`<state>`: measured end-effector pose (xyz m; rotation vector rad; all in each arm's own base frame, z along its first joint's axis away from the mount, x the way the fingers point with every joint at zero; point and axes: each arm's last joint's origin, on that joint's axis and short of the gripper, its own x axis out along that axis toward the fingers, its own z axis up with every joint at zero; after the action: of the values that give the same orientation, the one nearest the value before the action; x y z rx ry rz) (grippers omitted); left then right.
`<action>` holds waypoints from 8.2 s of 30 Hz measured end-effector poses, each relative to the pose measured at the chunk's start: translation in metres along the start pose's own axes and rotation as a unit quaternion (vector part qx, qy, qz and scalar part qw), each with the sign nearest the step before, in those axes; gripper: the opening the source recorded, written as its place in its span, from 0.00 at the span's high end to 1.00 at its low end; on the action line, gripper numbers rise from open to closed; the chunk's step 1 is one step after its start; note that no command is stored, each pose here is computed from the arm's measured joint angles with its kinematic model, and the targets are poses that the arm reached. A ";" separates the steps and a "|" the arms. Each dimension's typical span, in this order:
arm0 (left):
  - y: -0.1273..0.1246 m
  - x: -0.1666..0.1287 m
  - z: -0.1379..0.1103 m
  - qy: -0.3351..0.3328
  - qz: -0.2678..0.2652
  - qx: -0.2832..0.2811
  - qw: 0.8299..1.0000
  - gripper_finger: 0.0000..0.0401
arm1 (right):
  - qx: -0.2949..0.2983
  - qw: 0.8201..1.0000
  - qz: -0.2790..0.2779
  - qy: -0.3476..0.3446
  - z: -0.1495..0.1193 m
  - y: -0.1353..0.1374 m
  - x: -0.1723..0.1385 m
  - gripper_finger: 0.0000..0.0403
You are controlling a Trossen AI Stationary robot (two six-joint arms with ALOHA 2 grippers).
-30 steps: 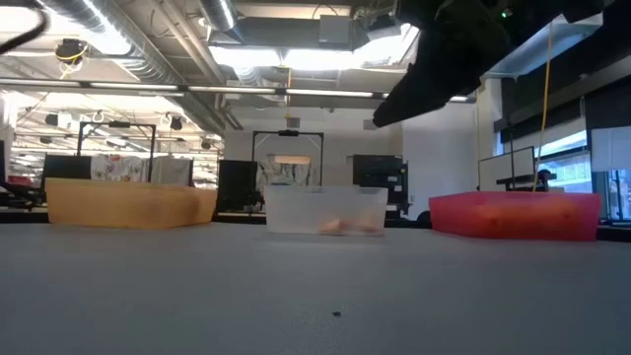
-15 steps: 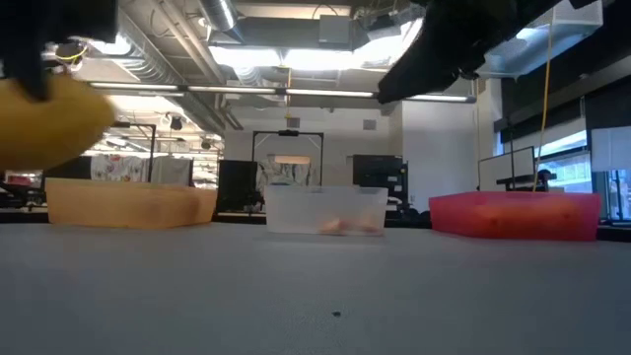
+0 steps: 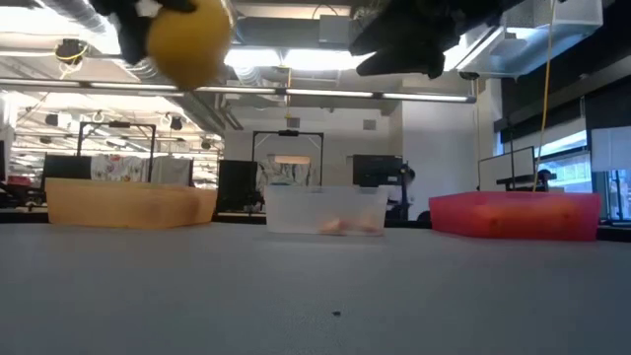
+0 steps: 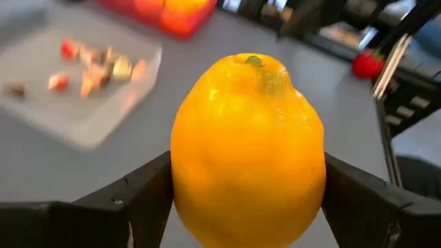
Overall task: Sort produce into baskets
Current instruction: Put the lemon into the pink bin
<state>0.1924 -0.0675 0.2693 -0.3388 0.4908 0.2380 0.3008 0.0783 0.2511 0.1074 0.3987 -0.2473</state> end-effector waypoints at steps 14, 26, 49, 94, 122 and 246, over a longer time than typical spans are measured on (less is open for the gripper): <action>-0.010 0.038 0.022 -0.142 -0.048 0.044 0.988 0.24 | 0.039 0.997 0.044 -0.059 -0.005 0.014 0.029 0.16; -0.026 0.076 0.017 -0.187 -0.081 0.060 0.977 0.24 | 0.024 0.986 0.104 -0.128 0.009 0.020 0.027 0.09; -0.030 0.084 0.015 -0.196 -0.103 0.064 0.973 0.24 | 0.012 0.983 0.123 -0.139 0.009 0.022 0.028 0.30; -0.021 0.091 -0.007 -0.091 -0.046 0.061 0.993 0.05 | 0.049 0.918 -0.379 0.106 0.007 -0.128 -0.067 0.28; -0.020 0.091 -0.007 -0.094 -0.032 0.071 0.993 0.05 | 0.245 0.816 -0.480 0.211 -0.048 -0.266 -0.074 0.28; -0.127 -0.018 -0.173 0.510 -0.089 0.085 0.851 0.05 | -0.037 0.983 -0.158 0.092 -0.006 -0.065 0.000 0.10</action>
<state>0.1429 -0.2509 0.1683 -0.3147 1.5199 -0.2000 0.2815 0.0162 0.2422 -0.0074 0.6094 -0.5368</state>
